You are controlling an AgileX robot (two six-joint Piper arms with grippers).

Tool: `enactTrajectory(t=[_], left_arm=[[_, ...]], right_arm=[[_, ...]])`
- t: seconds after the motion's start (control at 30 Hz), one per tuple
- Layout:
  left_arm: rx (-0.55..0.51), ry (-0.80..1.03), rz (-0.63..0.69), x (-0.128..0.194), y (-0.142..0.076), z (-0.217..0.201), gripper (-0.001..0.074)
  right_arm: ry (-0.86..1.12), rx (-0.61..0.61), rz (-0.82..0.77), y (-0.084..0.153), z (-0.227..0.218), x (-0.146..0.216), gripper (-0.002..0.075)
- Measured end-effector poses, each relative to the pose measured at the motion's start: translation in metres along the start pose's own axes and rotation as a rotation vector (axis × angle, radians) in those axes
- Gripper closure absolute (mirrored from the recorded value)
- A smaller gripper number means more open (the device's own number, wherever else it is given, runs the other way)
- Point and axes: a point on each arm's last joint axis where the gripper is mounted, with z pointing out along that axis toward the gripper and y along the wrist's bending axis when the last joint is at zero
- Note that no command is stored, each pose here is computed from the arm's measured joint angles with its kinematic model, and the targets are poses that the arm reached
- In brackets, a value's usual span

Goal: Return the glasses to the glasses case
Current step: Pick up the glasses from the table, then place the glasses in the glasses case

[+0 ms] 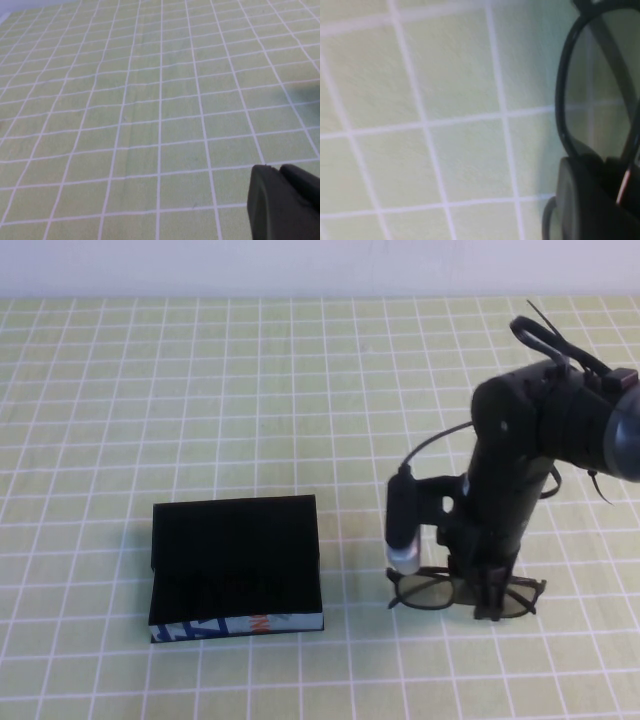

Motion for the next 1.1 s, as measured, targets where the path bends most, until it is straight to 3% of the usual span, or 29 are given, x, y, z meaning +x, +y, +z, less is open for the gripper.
enactTrajectory(t=[0.3, 0.67, 1.1], left_arm=[[0.0, 0.0, 0.0, 0.0, 0.0, 0.0, 0.0735], [0.0, 0.0, 0.0, 0.0, 0.0, 0.0, 0.0735], [0.0, 0.0, 0.0, 0.0, 0.0, 0.0, 0.0735]], right_arm=[[-0.09, 0.08, -0.106, 0.03, -0.055, -0.078, 0.0672], [-0.138, 0.145, -0.275, 0.054, -0.041, -0.169, 0.0672], [-0.16, 0.172, -0.319, 0.059, -0.035, -0.195, 0.0672]])
